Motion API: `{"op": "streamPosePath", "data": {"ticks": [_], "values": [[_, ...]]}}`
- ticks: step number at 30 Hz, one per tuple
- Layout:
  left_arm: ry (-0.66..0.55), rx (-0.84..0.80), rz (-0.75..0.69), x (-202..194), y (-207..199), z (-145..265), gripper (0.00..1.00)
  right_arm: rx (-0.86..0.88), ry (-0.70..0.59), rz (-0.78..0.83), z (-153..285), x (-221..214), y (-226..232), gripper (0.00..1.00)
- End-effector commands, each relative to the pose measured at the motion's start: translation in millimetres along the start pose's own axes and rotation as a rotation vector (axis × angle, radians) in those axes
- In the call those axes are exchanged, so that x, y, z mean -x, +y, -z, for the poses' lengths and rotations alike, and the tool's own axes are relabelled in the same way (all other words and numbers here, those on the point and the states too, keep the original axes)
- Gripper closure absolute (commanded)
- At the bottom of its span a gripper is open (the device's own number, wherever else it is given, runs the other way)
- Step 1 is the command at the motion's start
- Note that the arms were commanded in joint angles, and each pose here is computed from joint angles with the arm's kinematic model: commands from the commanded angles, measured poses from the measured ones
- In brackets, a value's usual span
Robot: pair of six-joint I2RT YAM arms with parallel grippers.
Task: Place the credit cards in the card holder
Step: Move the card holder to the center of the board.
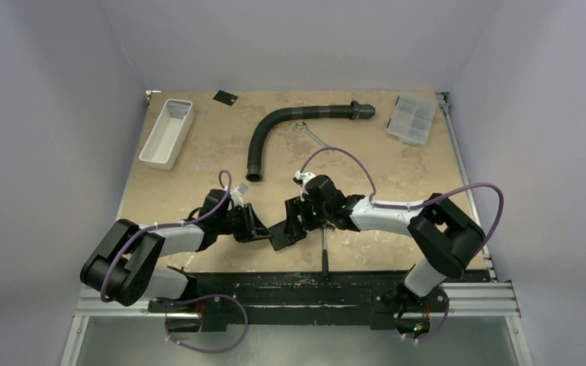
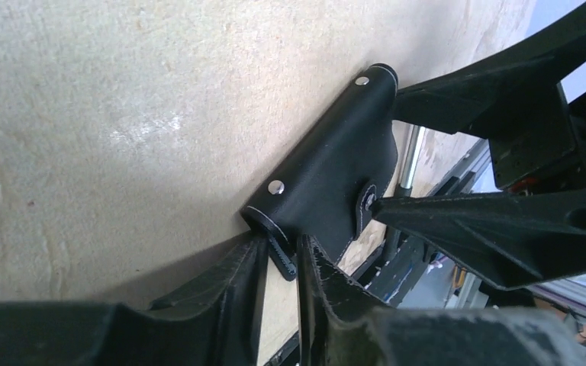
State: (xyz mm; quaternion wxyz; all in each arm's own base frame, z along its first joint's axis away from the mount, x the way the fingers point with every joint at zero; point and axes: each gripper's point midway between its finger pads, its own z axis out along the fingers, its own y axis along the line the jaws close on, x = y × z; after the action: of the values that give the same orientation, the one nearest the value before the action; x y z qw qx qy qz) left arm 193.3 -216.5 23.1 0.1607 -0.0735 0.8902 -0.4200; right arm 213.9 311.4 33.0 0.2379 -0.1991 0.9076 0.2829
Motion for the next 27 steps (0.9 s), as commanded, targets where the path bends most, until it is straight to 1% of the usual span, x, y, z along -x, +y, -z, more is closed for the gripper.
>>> {"op": "streamPosePath", "data": {"ticks": [1,2,4,6,8,9,10,12,15,17,18,20,23,27], "values": [[-0.062,0.03,-0.008,15,5,-10,0.82,0.106,-0.026,0.025,-3,18,25,0.26],[-0.071,0.03,-0.003,18,6,-12,0.86,0.108,-0.034,0.029,-2,22,27,0.26],[-0.1,0.036,0.001,26,6,-14,0.9,0.083,-0.04,0.051,0,26,25,0.25],[-0.134,0.054,0.0,37,8,-15,0.92,0.01,-0.054,0.104,5,32,20,0.24],[-0.159,0.069,0.009,48,12,-14,0.91,-0.081,-0.077,0.173,11,39,16,0.22],[-0.168,0.064,0.013,53,12,-13,0.87,-0.146,-0.091,0.213,15,42,13,0.21],[-0.17,0.056,0.017,57,12,-10,0.81,-0.212,-0.106,0.253,18,46,11,0.17],[-0.171,0.051,0.022,64,12,-2,0.69,-0.315,-0.115,0.318,24,45,14,0.14],[-0.196,0.06,0.0,73,7,21,0.59,-0.388,-0.127,0.331,32,43,20,0.12],[-0.228,0.105,-0.05,83,2,41,0.52,-0.387,-0.133,0.357,33,37,33,0.11],[-0.229,0.146,-0.063,83,2,51,0.5,-0.374,-0.134,0.368,32,34,39,0.11],[-0.272,0.194,-0.102,92,-5,71,0.45,-0.314,-0.108,0.392,25,25,56,0.1],[-0.316,0.194,-0.108,100,-23,89,0.44,-0.265,-0.07,0.428,12,11,76,0.1],[-0.36,0.22,-0.116,110,-33,103,0.43,-0.299,-0.051,0.424,-5,-1,77,0.1]]}}
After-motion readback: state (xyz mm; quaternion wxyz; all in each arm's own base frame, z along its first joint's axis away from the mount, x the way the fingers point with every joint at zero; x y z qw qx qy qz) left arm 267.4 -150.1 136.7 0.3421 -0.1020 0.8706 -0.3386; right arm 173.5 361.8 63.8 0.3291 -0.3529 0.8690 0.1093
